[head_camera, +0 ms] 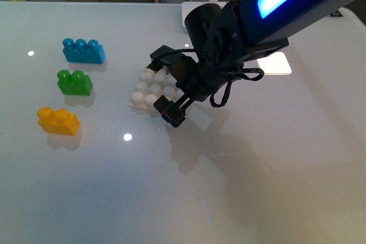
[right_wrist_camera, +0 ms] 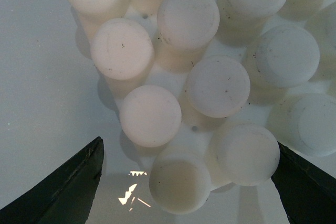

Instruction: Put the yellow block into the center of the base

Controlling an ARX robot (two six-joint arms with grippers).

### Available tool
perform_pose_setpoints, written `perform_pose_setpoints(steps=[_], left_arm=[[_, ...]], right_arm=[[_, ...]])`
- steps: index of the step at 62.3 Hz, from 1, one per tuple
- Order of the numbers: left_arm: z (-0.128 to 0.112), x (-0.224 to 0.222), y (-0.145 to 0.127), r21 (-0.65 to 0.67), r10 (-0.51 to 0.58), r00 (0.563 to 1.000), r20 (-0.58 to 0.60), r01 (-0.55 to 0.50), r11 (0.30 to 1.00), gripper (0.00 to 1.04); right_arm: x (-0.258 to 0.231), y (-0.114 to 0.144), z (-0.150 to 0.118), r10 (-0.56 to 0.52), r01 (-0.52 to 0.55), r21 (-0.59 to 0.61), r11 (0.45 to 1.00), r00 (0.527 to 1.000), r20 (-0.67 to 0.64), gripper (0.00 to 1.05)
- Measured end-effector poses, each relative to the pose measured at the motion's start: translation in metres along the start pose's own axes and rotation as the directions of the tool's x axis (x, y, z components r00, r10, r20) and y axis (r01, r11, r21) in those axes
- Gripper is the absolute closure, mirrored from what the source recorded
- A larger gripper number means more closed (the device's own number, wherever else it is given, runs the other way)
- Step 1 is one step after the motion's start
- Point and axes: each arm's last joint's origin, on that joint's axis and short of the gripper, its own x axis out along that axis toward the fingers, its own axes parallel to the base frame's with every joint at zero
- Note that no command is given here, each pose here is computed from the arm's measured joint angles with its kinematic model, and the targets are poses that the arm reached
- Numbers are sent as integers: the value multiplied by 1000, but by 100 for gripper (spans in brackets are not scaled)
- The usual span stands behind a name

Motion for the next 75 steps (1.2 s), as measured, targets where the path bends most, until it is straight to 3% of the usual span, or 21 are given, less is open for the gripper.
perform_pose_setpoints(steps=[23,44,52,63,75], left_arm=[[0,0,0,0,0,1000,0,0,1000,7],[0,0,0,0,0,1000,0,0,1000,7],[0,0,0,0,0,1000,0,0,1000,7],[0,0,0,0,0,1000,0,0,1000,7],[0,0,0,0,0,1000,0,0,1000,7]], right_arm=[[-18,-11,-4,-7,6,23,1000,999,52,11],[-68,-48,-33,-72,44,216,975,990,124,9],[-107,-53,-24,-96,33,250,968,965,243,9],[-155,-38,-19,-82,-39,283,958,912,403,9],[-204,-16,-51,-147,-89,402,911,842,519,9]])
